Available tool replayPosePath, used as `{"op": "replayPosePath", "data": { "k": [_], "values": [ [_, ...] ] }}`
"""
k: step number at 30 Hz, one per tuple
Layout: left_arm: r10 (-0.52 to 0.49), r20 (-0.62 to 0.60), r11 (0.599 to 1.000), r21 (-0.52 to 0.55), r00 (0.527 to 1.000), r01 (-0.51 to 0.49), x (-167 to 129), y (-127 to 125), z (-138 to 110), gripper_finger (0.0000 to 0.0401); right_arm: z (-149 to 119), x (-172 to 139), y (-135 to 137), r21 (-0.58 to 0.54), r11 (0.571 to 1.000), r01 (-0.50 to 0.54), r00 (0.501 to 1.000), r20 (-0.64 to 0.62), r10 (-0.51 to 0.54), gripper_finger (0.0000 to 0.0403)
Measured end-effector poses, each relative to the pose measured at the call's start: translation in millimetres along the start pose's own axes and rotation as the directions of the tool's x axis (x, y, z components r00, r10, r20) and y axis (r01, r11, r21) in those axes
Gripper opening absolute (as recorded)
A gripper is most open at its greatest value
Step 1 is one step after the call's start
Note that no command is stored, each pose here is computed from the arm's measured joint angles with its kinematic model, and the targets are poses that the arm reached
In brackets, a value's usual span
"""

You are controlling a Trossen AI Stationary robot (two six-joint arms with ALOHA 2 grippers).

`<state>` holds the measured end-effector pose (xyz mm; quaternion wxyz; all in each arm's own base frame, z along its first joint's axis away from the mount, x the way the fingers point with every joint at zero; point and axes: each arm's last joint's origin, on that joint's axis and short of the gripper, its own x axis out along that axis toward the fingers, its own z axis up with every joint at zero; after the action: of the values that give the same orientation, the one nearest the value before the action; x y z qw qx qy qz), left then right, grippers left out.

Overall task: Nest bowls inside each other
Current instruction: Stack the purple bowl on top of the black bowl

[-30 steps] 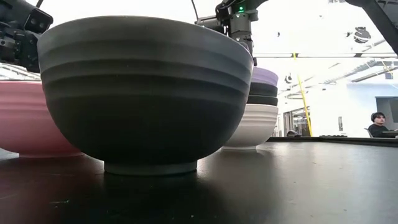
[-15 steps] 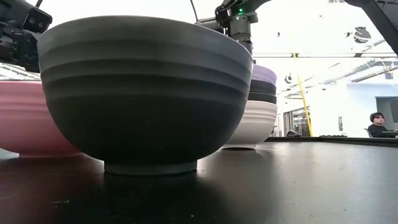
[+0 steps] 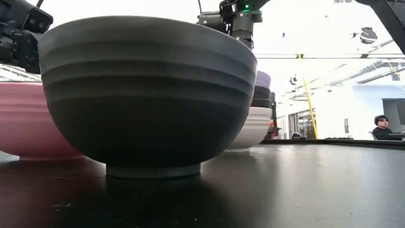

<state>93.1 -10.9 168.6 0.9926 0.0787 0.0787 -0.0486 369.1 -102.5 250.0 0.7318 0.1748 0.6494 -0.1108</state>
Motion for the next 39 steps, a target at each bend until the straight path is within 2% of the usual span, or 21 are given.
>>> {"op": "replayPosePath", "data": {
  "k": [4, 19, 27, 39],
  "values": [
    [-0.001, 0.000, 1.000, -0.013, 1.000, 0.001, 0.0, 0.0, 0.0, 0.0129, -0.5, -9.4, 2.7, -0.010, 1.000, -0.007, 0.999, 0.052, 0.007, 0.0071],
    [-0.010, 0.000, 1.000, -0.022, 1.000, 0.010, 0.0, -0.3, 0.0, 0.0129, -1.3, -11.4, 3.0, -0.010, 1.000, -0.011, 0.998, 0.054, 0.012, 0.0071],
    [-0.013, 0.001, 1.000, -0.023, 1.000, 0.013, 0.0, -0.4, 0.0, 0.0129, 4.8, -11.9, -2.1, -0.026, 1.000, -0.017, 0.994, 0.105, 0.020, 0.0071],
    [-0.020, 0.001, 1.000, -0.024, 1.000, 0.020, 0.0, -0.6, -0.1, 0.0129, 6.2, -12.4, -5.1, -0.037, 0.999, -0.017, 0.993, 0.116, 0.021, 0.0071]
  ]
}}
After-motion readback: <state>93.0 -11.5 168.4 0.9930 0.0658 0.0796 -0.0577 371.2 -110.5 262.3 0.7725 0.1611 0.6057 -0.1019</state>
